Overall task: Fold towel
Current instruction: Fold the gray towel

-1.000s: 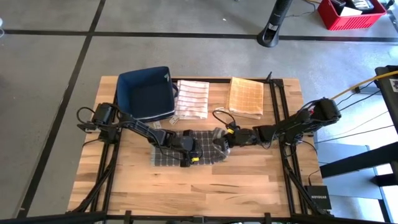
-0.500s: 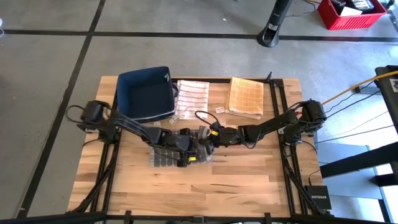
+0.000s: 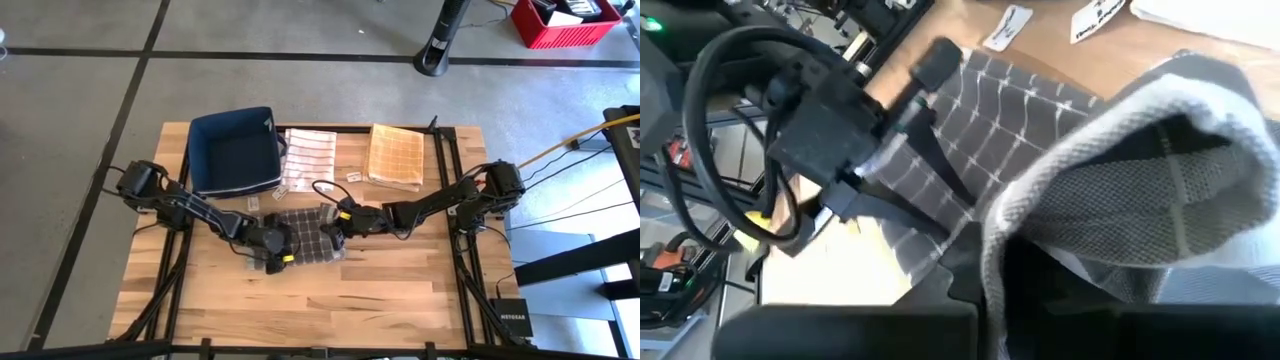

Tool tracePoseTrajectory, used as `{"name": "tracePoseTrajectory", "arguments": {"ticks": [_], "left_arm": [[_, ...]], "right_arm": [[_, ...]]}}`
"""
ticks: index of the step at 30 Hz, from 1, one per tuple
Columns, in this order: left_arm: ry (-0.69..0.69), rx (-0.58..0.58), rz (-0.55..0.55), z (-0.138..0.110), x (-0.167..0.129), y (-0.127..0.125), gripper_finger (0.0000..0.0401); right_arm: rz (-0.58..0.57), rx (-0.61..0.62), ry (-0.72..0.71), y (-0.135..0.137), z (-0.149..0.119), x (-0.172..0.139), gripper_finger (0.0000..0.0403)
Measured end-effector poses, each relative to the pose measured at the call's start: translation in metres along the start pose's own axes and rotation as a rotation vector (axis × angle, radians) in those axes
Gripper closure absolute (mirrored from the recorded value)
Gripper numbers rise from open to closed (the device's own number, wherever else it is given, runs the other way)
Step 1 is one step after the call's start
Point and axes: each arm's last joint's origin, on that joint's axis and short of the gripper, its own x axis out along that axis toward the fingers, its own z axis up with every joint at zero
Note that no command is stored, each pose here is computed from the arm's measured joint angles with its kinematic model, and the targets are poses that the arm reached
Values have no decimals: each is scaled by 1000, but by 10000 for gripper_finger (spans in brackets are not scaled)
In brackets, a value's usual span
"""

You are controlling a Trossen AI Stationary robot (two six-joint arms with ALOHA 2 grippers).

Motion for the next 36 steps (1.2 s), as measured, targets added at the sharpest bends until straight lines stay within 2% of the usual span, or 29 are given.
{"name": "tracePoseTrajectory", "arguments": {"ticks": [3,6,12,16,20,24,28,32,36], "left_arm": [[-54,-17,-13,3,9,-1,261],[-105,17,-28,11,16,-2,261],[-113,50,-34,23,19,-6,261],[-58,95,-27,30,4,-11,261],[-4,69,-1,37,-29,-16,261],[109,31,65,17,-49,-17,261],[190,-12,100,-19,-43,-16,261],[102,-70,81,-39,-28,-16,261],[5,-85,44,-36,-19,-14,261]], "right_arm": [[4,2,-22,5,3,3,382],[28,-14,-33,13,7,13,382],[51,-77,-14,25,9,35,382],[54,-95,-19,28,12,39,382],[30,-101,1,25,10,40,382],[25,-102,7,25,10,40,382],[31,-100,1,26,10,40,382],[51,-89,-31,27,10,44,382],[67,-66,-5,26,8,61,382]]}}
